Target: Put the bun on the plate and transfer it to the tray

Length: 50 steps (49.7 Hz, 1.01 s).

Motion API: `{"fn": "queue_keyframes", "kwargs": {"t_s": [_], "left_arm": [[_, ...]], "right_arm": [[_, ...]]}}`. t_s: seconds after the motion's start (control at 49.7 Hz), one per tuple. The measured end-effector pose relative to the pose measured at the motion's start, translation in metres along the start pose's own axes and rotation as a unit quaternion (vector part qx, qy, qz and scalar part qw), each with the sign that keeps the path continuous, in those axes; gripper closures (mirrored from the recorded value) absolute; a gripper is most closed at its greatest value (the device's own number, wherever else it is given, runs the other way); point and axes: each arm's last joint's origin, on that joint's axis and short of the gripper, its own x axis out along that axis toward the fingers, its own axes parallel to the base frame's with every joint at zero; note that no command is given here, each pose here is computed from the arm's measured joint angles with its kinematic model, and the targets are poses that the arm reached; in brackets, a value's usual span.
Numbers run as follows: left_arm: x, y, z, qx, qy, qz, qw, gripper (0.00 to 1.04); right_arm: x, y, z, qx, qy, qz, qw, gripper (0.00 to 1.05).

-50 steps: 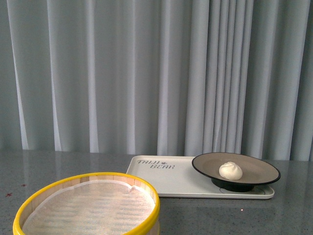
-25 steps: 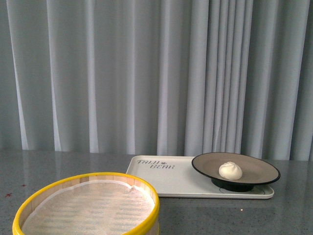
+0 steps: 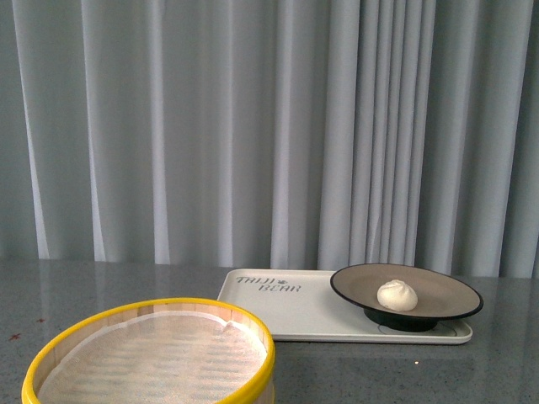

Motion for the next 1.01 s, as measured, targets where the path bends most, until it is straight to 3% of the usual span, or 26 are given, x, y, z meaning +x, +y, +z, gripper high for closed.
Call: {"fn": "queue_keyframes", "kwargs": {"t_s": [0.764,1.006], "left_arm": [[0.0,0.0,0.0,0.0,0.0,0.0,1.0,0.07],[0.0,0.0,0.0,0.0,0.0,0.0,1.0,0.07]], "right_arm": [[-0.018,0.0,-0.003,0.0,0.003,0.001,1.0,1.03],[-0.018,0.0,-0.003,0.0,0.003,0.001,1.0,0.5]]}}
